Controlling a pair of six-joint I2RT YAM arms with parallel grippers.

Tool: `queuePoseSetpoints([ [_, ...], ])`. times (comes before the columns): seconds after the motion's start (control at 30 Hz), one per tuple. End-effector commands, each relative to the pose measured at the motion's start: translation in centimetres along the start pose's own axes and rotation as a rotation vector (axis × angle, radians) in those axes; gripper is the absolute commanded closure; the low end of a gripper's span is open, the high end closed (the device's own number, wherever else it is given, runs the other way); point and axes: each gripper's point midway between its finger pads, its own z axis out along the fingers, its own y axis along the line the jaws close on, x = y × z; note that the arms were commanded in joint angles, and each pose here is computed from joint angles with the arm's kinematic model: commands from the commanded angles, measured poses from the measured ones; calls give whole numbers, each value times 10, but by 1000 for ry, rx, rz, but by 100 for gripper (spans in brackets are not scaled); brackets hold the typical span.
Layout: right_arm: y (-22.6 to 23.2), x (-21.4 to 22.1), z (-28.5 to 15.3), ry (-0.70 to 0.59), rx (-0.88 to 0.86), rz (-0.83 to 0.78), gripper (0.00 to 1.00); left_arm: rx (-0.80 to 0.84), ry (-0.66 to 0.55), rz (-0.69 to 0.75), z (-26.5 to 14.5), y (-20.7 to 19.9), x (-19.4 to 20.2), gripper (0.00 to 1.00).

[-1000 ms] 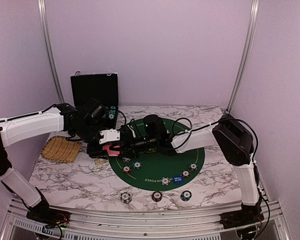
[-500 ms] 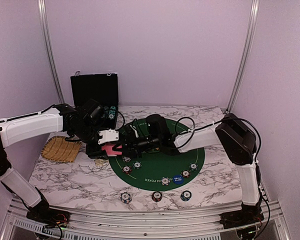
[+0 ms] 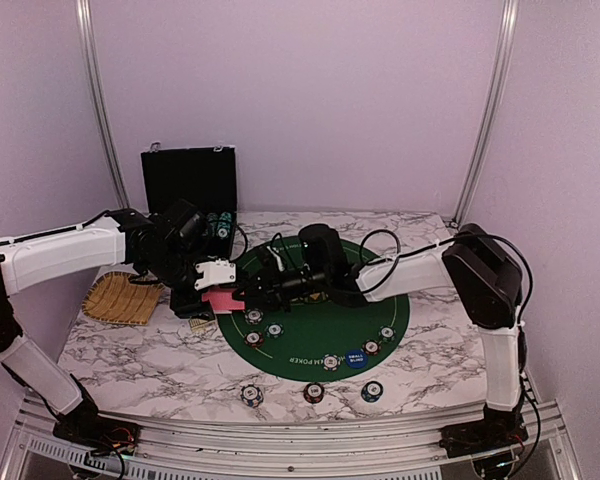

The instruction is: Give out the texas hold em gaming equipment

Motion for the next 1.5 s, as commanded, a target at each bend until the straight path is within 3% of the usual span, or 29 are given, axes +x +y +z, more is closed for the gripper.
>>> queuePoseSetpoints([
  [0.0,24,-5,-12,-18,-32,-40,85,-22,-15,-8,-8,3,0,68],
  [0.4,21,-8,-21,-25,-32,-29,100,-21,-8,-14,-7,3,4,70],
  [1.03,-12,-60,-64,-102,14,-16,100,-27,25,-39,-11,2,23,72],
  [1.47,-65,-133,-29,-137,57,-2,100,-18,11,-57,-20,-1,21,72],
])
